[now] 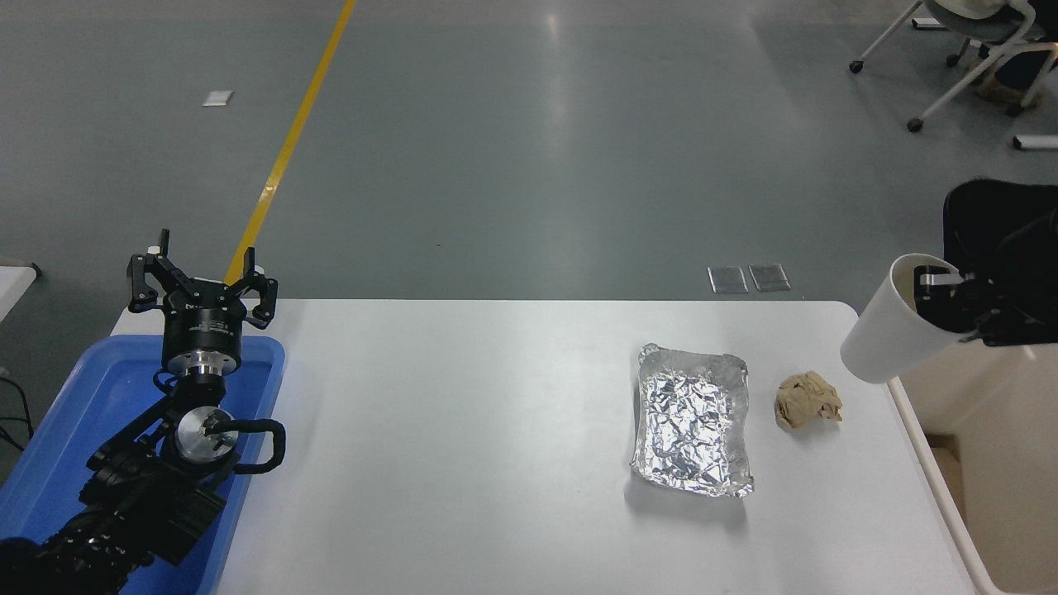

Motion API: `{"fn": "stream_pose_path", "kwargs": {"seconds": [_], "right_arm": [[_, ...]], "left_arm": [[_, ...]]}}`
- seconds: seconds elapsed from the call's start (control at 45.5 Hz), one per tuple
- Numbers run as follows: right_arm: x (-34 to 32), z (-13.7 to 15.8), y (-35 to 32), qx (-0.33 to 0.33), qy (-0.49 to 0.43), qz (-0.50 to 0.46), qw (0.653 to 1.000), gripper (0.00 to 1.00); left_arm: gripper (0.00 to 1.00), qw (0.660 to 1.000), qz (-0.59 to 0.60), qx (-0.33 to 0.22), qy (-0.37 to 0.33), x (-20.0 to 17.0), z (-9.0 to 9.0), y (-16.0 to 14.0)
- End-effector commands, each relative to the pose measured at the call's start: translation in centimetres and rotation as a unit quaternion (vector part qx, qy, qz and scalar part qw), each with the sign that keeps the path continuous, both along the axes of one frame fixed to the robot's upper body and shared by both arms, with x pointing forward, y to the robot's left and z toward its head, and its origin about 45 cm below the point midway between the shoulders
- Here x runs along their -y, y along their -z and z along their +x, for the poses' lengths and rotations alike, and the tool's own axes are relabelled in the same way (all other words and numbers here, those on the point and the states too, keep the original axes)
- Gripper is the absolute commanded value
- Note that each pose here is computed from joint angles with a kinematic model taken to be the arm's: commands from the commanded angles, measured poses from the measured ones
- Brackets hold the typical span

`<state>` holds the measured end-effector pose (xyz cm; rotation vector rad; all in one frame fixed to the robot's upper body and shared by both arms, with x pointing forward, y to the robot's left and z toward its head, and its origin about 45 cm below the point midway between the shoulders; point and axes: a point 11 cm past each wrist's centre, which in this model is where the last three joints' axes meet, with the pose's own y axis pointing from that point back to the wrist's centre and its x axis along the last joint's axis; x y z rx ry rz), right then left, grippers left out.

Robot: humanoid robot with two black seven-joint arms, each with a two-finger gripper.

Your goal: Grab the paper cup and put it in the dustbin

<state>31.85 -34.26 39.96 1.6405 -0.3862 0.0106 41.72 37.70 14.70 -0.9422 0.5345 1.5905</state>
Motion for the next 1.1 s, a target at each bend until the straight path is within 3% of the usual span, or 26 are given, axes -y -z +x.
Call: {"fn": "stream_pose_path", "kwargs": {"seconds": [0.0, 0.396, 0.835, 1.077], "right_arm": [[-1.2, -0.6, -2.9, -0.002, -0.019, 0.018, 1.000, 0.00], [1.5, 1.2, -0.7, 0.004, 0.014, -0.005, 1.000, 0.00], [16.7, 6.3, 7.6, 0.091, 0.189, -0.051, 0.976, 0.00], [23.0, 6.3, 12.3, 0.143, 0.272, -0.058, 0.950, 0.00]], "left_arm": [[0.99, 1.000, 0.000, -0.001, 0.000, 0.0, -0.1, 0.1], [0.99, 1.000, 0.000, -0.001, 0.000, 0.0, -0.1, 0.1], [0.99, 1.000, -0.001, 0.000, 0.000, 0.0, 0.0, 0.0], [0.99, 1.000, 0.000, -0.001, 0.000, 0.0, -0.1, 0.1]]}}
